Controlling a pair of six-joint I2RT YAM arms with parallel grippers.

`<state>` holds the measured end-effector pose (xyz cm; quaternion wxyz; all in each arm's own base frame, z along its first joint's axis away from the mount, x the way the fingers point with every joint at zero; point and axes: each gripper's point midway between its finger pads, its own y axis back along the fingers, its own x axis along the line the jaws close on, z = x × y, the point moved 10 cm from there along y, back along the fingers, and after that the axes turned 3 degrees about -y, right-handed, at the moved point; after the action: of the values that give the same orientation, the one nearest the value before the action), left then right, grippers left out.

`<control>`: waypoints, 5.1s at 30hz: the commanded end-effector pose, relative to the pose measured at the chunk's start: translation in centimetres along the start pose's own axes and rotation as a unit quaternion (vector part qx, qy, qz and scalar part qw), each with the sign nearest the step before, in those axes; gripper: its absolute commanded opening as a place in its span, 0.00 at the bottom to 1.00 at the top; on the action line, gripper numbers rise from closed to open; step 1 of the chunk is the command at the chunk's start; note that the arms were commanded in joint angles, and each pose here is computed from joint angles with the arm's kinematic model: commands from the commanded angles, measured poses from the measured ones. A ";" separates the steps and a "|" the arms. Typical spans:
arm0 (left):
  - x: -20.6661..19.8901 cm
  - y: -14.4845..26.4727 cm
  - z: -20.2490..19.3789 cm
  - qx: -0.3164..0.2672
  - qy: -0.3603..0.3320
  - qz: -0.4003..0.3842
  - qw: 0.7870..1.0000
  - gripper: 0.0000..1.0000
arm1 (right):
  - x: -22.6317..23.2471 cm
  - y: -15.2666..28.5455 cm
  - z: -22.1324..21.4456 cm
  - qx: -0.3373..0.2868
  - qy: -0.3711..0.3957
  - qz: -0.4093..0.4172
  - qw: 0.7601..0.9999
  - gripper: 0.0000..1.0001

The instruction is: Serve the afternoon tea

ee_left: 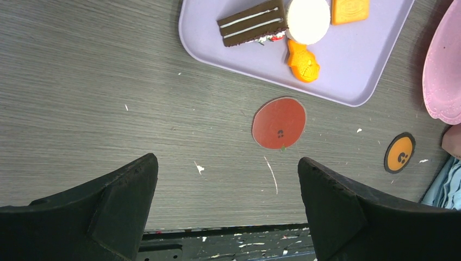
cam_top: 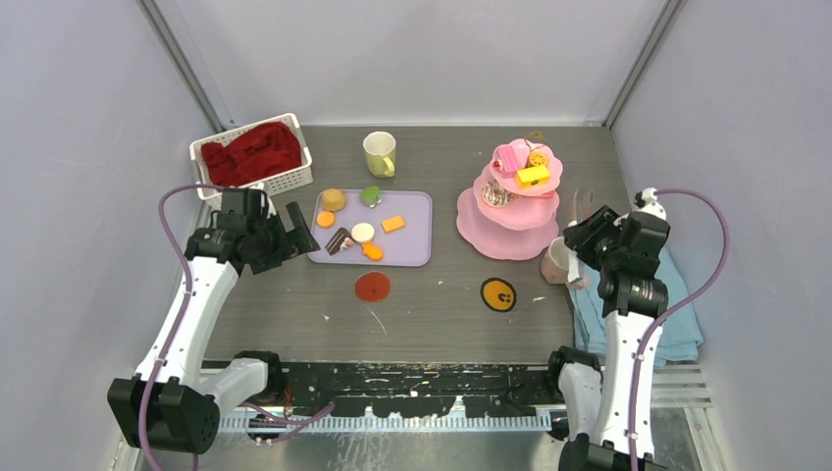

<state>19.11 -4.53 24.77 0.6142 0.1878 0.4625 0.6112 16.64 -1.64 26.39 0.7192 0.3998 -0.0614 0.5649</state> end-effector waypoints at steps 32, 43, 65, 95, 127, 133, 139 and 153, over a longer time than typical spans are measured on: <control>0.0 0.2 0.9 -0.031 0.015 0.022 0.999 1.00 | 10.5 7.9 0.4 0.077 0.235 0.383 0.890 0.28; 0.5 1.0 0.9 -0.039 0.016 0.058 0.997 1.00 | 14.7 3.1 -9.5 0.152 0.349 0.261 0.887 0.32; 0.6 -0.3 0.8 -0.023 0.010 0.050 0.998 1.00 | 21.6 -7.0 -17.9 0.166 0.335 0.247 0.894 0.30; 0.7 -1.1 0.2 -0.011 0.011 0.035 0.999 1.00 | 16.2 -5.7 -18.8 0.208 0.341 0.194 0.896 0.28; 0.5 -1.5 0.2 -0.004 0.015 0.031 0.999 1.00 | 17.7 -6.9 -20.7 0.170 0.338 0.175 0.909 0.37; 0.6 -1.3 0.1 -0.008 0.014 0.031 0.999 1.00 | 16.8 -5.6 -19.0 0.155 0.333 0.167 0.915 0.37; 0.5 -1.2 0.2 -0.009 0.014 0.028 0.999 1.00 | 17.3 -3.9 -16.9 0.134 0.330 0.181 0.917 0.40; 0.5 -1.2 0.3 -0.009 0.014 0.029 0.999 1.00 | 17.0 -5.5 -17.5 0.148 0.426 0.151 0.879 0.53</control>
<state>19.42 -4.17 23.20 0.5777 0.2051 0.4718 0.6337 19.82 21.28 18.77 0.5225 0.2301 0.3095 0.7605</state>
